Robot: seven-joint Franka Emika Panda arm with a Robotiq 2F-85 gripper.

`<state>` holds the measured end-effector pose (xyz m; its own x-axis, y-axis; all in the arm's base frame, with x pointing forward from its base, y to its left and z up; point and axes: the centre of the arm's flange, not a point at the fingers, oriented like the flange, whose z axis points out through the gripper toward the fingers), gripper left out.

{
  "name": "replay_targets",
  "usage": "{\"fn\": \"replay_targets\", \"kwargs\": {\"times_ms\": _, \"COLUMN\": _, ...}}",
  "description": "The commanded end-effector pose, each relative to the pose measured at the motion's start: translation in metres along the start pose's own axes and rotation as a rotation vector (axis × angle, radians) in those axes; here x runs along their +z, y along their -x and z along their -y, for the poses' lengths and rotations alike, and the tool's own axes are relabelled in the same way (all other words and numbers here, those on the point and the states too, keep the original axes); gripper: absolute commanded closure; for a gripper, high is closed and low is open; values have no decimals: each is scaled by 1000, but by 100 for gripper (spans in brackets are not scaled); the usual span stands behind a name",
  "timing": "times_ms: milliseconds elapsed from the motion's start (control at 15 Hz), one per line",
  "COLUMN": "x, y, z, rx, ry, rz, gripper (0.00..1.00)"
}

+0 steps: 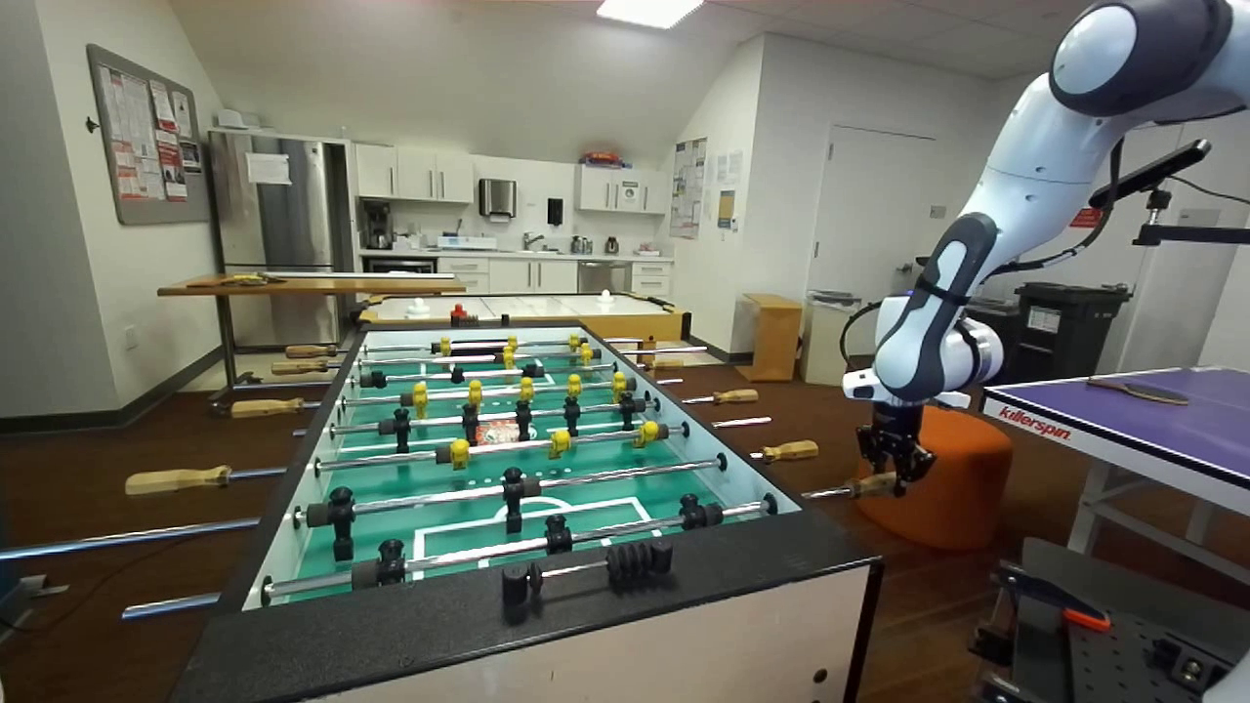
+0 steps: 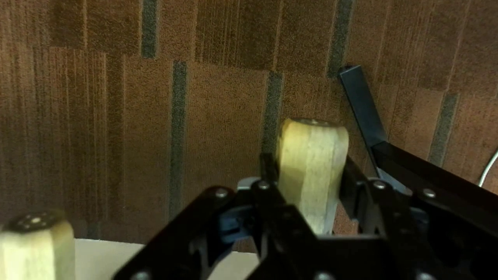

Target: Push the first rod to the left

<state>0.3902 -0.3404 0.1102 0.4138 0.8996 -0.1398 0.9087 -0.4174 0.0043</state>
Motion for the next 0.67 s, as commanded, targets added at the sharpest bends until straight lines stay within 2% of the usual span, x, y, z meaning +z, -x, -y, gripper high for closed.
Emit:
{"fn": "replay_targets", "kwargs": {"times_ms": 0, "x": -38, "y": -60, "z": -17, "rx": -81, "ry": 61, "rz": 8, "gripper": 83}}
{"fn": "replay_targets", "kwargs": {"times_ms": 333, "x": -46, "y": -115, "z": -23, "rx": -67, "ry": 70, "rz": 1, "gripper": 83}}
{"fn": "replay_targets", "kwargs": {"times_ms": 600, "x": -46, "y": -113, "z": -16, "rx": -62, "ry": 70, "rz": 33, "gripper": 83}}
